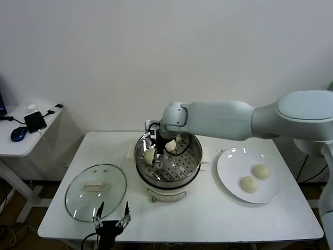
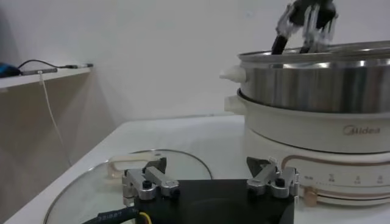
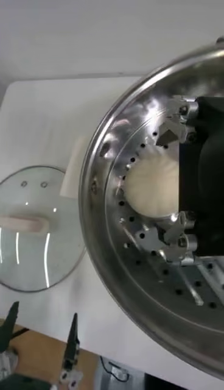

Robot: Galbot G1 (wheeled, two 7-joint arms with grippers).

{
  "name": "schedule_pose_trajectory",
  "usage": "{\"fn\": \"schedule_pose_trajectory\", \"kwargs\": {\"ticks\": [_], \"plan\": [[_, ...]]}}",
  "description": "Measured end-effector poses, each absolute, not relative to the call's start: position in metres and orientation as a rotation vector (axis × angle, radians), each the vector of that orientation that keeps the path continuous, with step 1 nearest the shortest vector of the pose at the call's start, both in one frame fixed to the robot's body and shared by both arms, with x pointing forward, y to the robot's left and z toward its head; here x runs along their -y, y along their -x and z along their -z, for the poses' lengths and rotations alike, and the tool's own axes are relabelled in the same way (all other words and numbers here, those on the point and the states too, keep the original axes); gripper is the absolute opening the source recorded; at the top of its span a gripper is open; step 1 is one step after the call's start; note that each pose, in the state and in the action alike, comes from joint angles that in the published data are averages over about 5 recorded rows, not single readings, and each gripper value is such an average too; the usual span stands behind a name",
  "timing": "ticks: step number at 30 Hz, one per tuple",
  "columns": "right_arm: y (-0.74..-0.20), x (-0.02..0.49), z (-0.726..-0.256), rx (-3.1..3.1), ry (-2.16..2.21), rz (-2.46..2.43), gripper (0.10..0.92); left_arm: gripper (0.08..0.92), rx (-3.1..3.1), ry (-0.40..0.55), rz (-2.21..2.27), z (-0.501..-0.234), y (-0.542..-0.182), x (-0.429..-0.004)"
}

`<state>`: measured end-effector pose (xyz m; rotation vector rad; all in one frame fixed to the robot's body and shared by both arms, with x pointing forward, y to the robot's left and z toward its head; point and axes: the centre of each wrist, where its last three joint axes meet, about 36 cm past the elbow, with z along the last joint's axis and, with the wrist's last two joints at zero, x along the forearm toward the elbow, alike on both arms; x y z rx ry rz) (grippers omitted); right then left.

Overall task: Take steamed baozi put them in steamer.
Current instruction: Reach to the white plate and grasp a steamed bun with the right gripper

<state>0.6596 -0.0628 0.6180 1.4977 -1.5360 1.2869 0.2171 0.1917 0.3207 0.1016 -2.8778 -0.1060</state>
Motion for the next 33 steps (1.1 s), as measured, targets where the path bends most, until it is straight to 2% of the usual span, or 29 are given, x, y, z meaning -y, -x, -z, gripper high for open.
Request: {"fn": "schedule_pose_trajectory", "kwargs": {"ticks": [7, 12, 21, 26, 33], "plan": [[-0.671, 0.168, -0.671, 1.487, -1.505, -1.313, 0.823, 0.823, 2.887, -0.096, 0.099, -0.323, -0.218, -0.188], [-0.662, 0.259, -0.674, 1.445, -1.448, -1.302, 0.823, 0.823, 2.891, -0.105, 0.102, -0.324, -0.221, -0.19], [-0.629, 0.383, -0.612, 1.378, -1.311, -1.232, 0.823, 0.823, 2.893, -0.125, 0.096, -0.326, -0.223, -0.193], [-0.614, 0.411, -0.57, 1.341, -1.273, -1.202, 0.823, 0.823, 2.889, -0.12, 0.088, -0.326, -0.221, -0.19], [-0.602, 0.424, -0.523, 1.318, -1.226, -1.183, 0.823, 0.823, 2.883, -0.119, 0.09, -0.325, -0.218, -0.19]]}}
